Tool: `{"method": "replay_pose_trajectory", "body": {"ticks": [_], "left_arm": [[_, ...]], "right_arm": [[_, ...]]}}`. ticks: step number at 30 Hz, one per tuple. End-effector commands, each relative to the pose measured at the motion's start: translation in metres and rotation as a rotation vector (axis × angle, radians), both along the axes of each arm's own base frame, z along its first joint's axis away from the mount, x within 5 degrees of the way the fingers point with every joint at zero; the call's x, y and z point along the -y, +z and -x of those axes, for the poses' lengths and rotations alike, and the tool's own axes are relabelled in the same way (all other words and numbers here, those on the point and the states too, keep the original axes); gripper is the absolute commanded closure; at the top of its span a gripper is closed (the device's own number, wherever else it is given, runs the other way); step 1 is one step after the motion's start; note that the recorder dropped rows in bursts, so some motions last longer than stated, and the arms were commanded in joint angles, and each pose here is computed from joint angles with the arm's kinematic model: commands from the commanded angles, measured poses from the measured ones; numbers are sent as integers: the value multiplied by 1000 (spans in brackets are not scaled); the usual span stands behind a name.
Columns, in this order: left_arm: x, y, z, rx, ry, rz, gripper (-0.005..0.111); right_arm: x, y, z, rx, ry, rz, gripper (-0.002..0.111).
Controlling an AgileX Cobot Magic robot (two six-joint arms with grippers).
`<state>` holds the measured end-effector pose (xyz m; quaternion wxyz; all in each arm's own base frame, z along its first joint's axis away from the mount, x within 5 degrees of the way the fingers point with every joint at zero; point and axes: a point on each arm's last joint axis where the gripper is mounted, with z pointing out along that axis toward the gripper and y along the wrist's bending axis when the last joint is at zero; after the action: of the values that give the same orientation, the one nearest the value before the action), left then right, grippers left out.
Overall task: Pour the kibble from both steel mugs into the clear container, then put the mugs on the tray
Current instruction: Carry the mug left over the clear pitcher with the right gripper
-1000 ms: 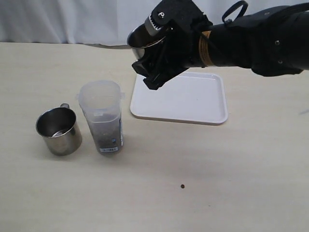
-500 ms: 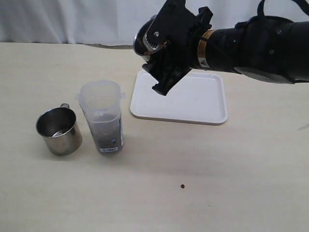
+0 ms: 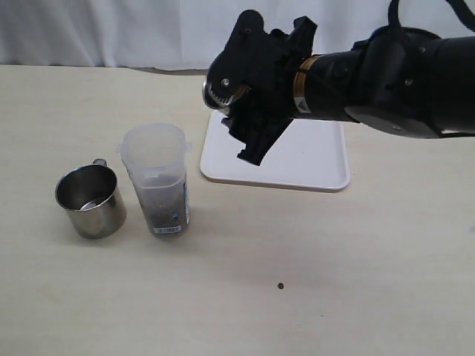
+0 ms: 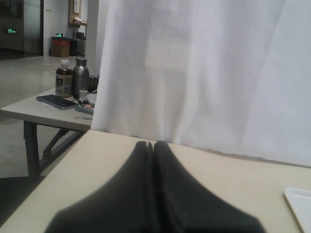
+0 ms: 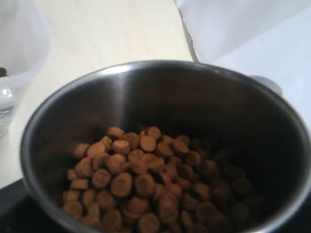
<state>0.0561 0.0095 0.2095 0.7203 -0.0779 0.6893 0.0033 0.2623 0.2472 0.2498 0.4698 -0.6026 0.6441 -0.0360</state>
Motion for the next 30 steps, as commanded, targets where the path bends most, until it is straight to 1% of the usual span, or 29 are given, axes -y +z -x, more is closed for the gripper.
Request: {"method": "replay_pose_trajectory", "body": {"ticks": [1, 4, 8, 16, 25, 30], "left_arm": [[0, -1, 0, 1, 1, 7, 107], [0, -1, 0, 1, 1, 7, 107], [0, -1, 0, 1, 1, 7, 107], [0, -1, 0, 1, 1, 7, 107], [0, -1, 0, 1, 1, 7, 107], [0, -1, 0, 1, 1, 7, 107]], "right_arm": [[-9, 9, 10, 39, 46, 41, 103], [-14, 12, 15, 38, 48, 62, 103], [-22, 17, 20, 50, 69, 53, 103], [-22, 18, 20, 62, 79, 62, 103], [-30, 27, 12, 82, 71, 42, 103], [-34, 19, 9, 68, 66, 73, 103]]}}
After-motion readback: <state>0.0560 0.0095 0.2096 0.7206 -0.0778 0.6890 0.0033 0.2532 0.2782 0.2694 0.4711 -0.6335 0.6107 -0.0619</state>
